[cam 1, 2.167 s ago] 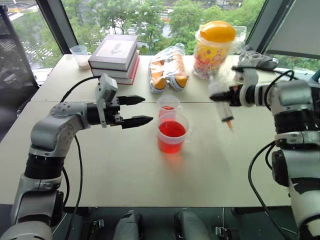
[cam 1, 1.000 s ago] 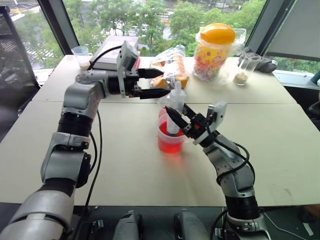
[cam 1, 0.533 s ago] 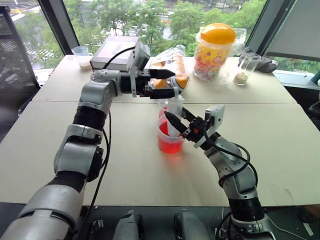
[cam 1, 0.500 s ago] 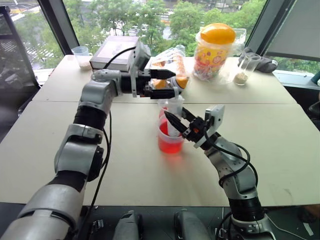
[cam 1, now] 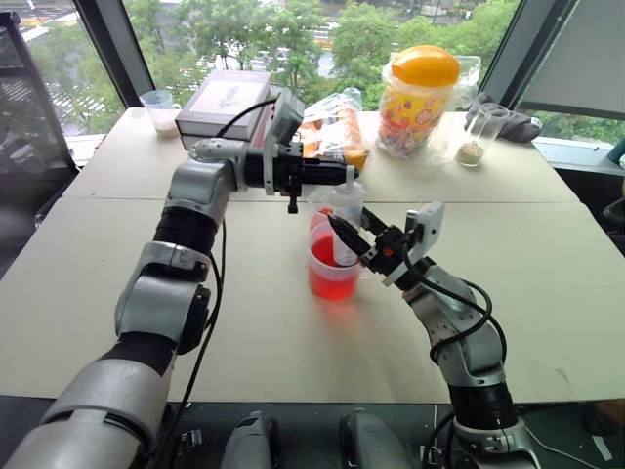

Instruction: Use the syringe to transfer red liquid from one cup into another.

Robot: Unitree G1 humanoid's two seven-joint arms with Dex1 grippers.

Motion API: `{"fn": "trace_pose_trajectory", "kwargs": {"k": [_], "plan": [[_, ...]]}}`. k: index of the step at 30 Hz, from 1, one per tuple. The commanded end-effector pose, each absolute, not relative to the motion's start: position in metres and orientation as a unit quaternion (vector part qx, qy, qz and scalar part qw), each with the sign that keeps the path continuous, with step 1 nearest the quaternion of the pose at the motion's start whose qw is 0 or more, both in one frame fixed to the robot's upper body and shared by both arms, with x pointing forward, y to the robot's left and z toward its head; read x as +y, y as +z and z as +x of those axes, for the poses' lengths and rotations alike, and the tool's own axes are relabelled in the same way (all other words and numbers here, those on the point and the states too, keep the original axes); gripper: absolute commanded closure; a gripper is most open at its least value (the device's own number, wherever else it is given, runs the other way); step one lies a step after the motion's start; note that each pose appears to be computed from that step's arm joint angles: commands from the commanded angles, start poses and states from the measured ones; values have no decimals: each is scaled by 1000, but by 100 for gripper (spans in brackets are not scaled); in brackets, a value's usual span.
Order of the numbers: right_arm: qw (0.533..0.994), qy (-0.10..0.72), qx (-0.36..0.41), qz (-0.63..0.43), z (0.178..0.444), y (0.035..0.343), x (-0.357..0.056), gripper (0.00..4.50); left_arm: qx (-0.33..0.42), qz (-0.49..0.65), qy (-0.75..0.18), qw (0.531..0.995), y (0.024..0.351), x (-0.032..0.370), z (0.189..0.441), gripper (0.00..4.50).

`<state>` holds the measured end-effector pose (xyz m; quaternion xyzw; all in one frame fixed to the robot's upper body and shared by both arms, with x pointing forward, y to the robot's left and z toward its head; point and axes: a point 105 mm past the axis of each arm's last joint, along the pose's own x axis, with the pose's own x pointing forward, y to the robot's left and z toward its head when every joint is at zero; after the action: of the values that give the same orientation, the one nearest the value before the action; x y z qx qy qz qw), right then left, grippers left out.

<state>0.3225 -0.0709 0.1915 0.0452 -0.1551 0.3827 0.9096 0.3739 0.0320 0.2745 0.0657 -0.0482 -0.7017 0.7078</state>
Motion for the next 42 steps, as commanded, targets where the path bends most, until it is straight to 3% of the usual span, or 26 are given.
{"fn": "trace_pose_trajectory", "kwargs": {"k": [1, 23, 38, 42], "plan": [[887, 436, -149, 45, 313, 187, -52, 312, -111, 79, -677, 723, 314, 36, 377, 447], [883, 452, -120, 46, 312, 173, -51, 312, -148, 80, -646, 745, 335, 44, 386, 447], [877, 460, -129, 45, 310, 181, -47, 312, -130, 68, -664, 733, 327, 42, 382, 447], [876, 457, -149, 44, 313, 195, -49, 312, -104, 64, -676, 727, 314, 45, 379, 319]]}}
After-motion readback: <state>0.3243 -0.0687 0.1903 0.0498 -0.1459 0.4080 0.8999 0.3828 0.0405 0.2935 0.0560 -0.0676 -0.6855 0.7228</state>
